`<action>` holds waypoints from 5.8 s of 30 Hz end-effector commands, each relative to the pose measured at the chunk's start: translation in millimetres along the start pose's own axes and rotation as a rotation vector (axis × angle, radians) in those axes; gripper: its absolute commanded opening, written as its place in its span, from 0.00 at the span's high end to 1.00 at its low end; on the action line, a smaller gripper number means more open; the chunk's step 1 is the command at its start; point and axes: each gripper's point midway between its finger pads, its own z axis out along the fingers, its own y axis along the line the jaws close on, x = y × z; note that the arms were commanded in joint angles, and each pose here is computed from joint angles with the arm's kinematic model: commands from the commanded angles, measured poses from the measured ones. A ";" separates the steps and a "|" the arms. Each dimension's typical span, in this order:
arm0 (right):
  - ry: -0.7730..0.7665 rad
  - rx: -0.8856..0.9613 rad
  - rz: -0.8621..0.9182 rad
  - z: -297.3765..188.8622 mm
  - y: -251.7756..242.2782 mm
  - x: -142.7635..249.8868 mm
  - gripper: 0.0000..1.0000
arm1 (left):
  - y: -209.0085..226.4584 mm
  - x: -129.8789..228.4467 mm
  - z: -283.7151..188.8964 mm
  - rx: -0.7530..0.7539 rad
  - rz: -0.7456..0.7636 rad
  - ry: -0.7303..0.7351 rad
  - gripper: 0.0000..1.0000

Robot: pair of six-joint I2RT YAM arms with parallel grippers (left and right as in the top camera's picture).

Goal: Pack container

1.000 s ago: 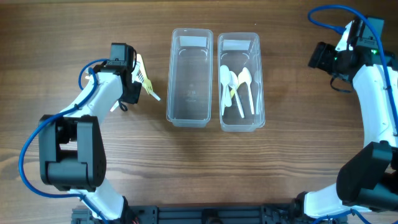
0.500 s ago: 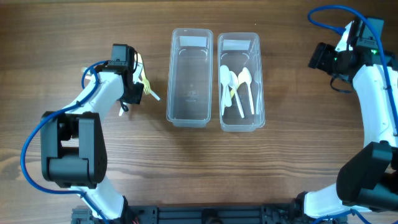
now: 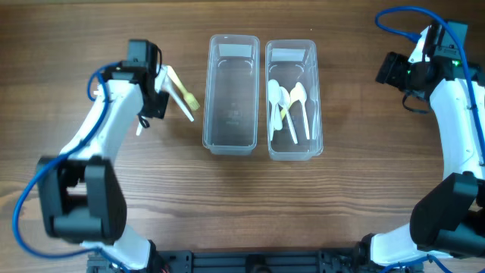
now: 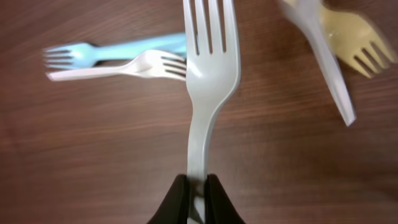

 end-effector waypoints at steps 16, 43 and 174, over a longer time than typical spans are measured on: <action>0.014 -0.015 0.003 5.6 3.1 2.8 0.18 | -103.0 -79.4 -123.7 0.205 0.039 -0.430 0.96; 0.042 -0.023 0.004 5.4 4.1 9.5 0.18 | -51.8 -113.1 -71.9 0.238 -0.517 -0.376 0.34; 0.124 -0.159 0.013 1.8 26.8 27.4 0.29 | -66.8 -21.4 136.1 0.112 -0.849 0.240 0.37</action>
